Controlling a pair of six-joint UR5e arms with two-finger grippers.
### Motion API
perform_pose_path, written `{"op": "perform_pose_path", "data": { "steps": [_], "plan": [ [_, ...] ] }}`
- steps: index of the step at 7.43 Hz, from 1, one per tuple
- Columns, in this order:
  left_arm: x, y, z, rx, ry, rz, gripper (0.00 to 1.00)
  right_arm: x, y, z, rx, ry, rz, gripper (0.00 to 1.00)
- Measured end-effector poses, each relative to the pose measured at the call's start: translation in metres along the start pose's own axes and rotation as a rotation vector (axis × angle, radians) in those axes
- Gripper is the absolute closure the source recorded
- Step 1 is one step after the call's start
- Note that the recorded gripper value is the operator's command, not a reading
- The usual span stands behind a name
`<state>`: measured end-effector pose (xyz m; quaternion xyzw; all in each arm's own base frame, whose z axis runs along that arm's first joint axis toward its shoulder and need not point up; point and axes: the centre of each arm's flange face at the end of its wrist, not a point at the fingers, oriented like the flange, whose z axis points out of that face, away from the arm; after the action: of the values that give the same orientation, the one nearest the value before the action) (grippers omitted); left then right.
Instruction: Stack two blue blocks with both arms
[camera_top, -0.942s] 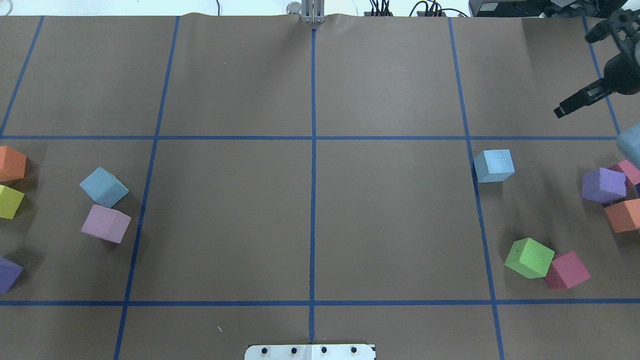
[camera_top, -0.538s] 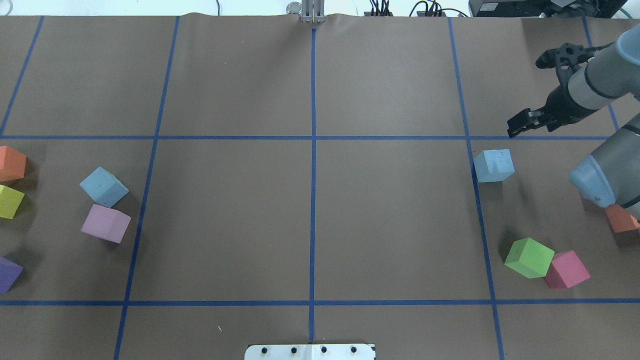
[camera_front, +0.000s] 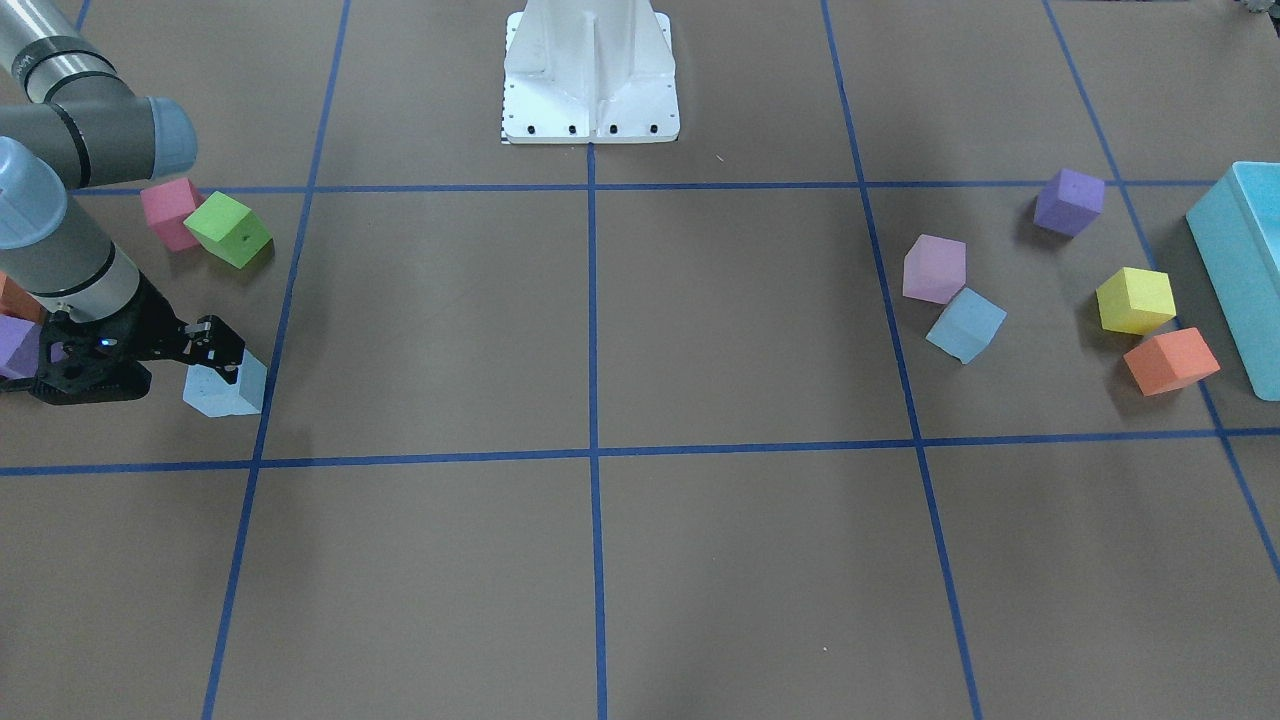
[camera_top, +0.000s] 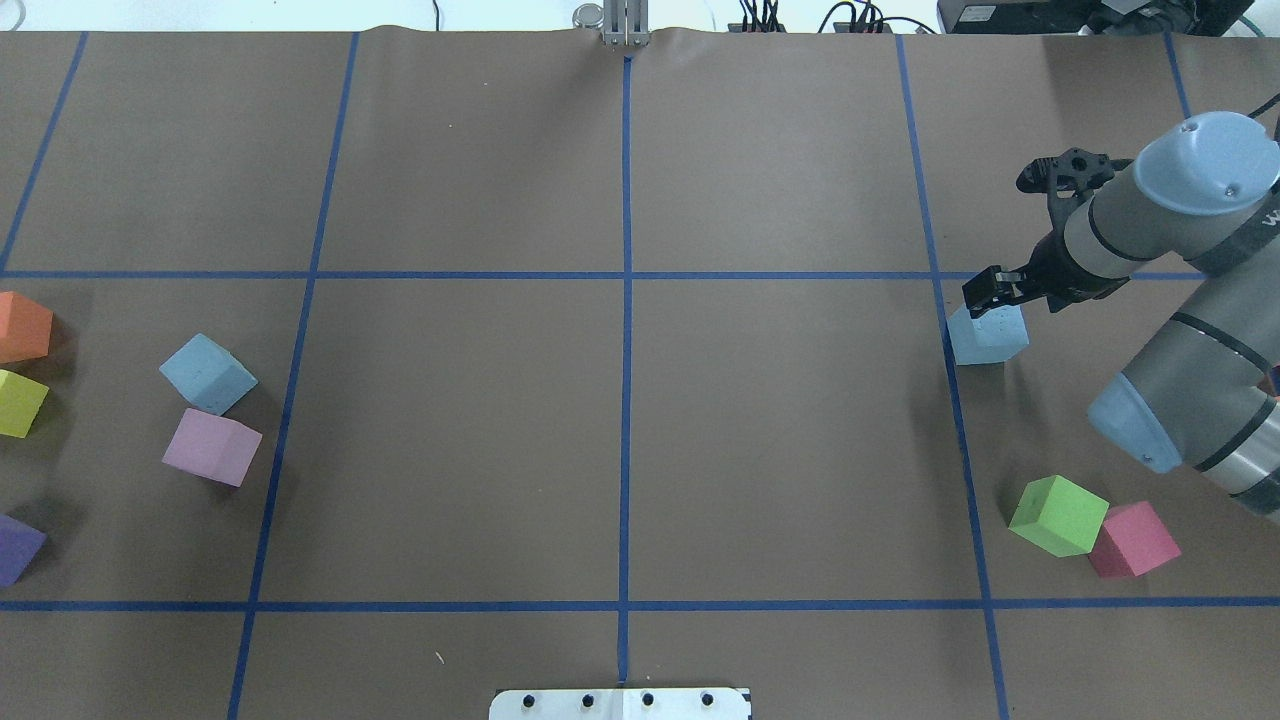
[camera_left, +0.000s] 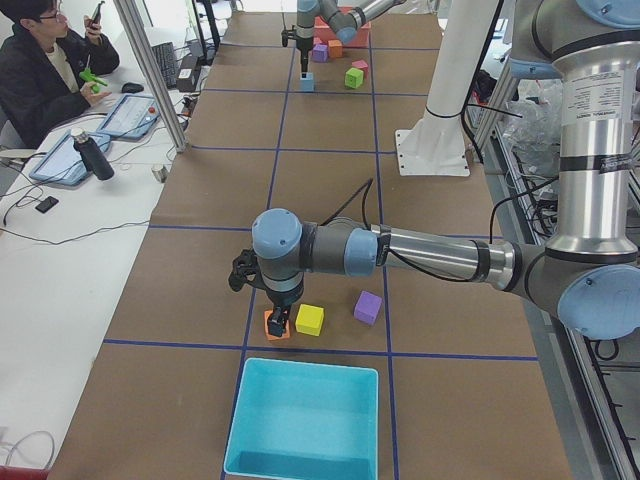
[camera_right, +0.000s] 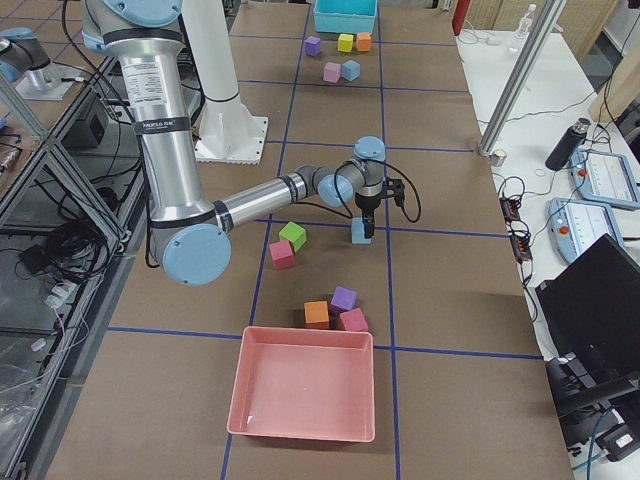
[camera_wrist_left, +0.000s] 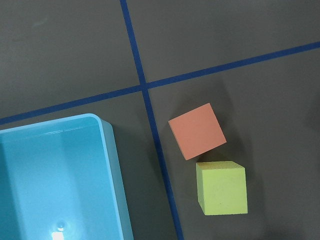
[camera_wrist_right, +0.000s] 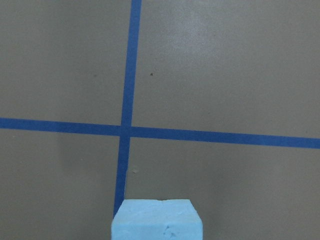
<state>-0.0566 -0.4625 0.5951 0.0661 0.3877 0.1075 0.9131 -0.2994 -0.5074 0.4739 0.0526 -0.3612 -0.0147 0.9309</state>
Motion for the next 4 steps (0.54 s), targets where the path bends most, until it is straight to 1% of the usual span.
{"op": "perform_pose_path", "data": {
  "steps": [2,4],
  "plan": [
    [0.0,0.0,0.0,0.001,0.0,0.001,0.02,-0.007,0.006,0.011,-0.002,-0.003,-0.023,0.0],
    [0.001,0.0,-0.001,0.003,-0.001,0.002,0.02,-0.007,0.01,0.022,-0.009,0.007,-0.041,0.01]
  ]
}}
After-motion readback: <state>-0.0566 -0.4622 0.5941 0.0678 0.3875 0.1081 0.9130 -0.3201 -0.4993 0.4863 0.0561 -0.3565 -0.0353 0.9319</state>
